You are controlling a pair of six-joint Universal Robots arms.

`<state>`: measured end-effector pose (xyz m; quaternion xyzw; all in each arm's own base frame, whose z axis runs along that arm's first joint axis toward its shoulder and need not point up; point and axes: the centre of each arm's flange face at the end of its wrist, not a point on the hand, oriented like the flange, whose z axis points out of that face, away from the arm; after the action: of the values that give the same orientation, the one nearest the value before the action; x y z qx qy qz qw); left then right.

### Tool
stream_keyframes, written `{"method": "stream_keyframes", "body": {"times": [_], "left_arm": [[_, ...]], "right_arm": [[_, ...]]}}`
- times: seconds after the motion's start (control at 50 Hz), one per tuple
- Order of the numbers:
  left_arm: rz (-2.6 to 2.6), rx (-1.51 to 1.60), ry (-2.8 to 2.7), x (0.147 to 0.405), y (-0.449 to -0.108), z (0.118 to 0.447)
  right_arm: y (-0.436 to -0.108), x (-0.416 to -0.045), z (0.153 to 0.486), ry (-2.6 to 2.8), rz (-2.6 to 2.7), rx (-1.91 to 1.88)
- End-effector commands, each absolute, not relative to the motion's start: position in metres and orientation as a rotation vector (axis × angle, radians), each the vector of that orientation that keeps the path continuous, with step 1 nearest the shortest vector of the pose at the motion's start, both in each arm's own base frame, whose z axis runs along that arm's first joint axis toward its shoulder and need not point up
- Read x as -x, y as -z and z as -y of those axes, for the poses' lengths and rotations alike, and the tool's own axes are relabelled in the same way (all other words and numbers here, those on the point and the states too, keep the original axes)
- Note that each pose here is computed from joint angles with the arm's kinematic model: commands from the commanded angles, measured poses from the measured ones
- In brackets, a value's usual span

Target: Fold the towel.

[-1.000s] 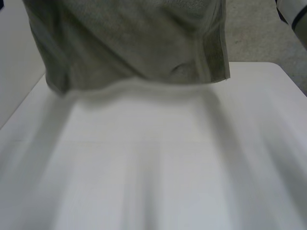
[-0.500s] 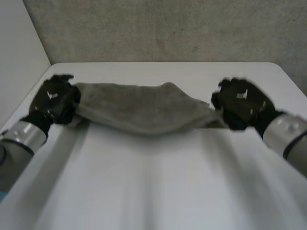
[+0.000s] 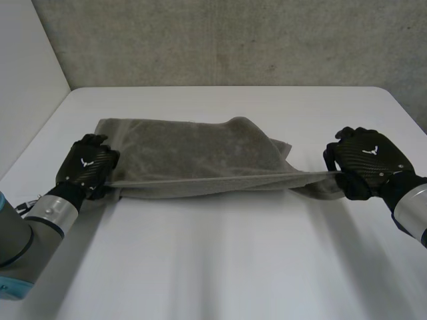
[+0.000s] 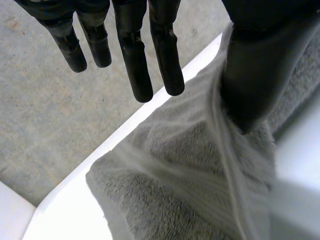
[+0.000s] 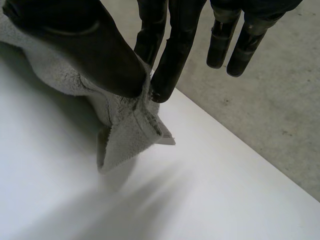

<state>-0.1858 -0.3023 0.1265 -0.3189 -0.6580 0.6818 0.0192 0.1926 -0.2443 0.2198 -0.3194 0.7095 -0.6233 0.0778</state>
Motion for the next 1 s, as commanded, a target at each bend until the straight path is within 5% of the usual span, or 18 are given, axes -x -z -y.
{"method": "stream_keyframes", "body": {"times": [0.02,0.22,0.42,0.52,0.66,0.8,0.9,1.0], "left_arm": [[2.107,1.011,-2.113,0.182,-0.125,0.297],[2.168,0.991,-2.041,0.175,-0.151,0.273],[1.935,0.887,-2.287,0.164,-0.266,0.246],[1.878,0.806,-2.266,0.163,-0.291,0.238],[1.911,0.754,-2.242,0.159,-0.292,0.248],[2.045,0.722,-2.058,0.166,-0.255,0.283],[2.132,0.728,-1.977,0.195,-0.224,0.329],[2.120,0.689,-2.082,0.214,-0.236,0.376]], "right_arm": [[-0.221,-0.188,0.248,1.872,-2.142,0.930],[-0.251,-0.180,0.254,1.951,-2.128,0.912],[-0.302,-0.184,0.235,1.948,-2.097,1.005],[-0.328,-0.184,0.223,1.968,-2.090,1.060],[-0.328,-0.183,0.239,1.912,-2.151,1.057],[-0.272,-0.208,0.280,1.686,-2.295,1.152],[-0.245,-0.229,0.312,1.708,-2.394,1.306],[-0.275,-0.245,0.358,2.083,-2.271,1.226]]}}
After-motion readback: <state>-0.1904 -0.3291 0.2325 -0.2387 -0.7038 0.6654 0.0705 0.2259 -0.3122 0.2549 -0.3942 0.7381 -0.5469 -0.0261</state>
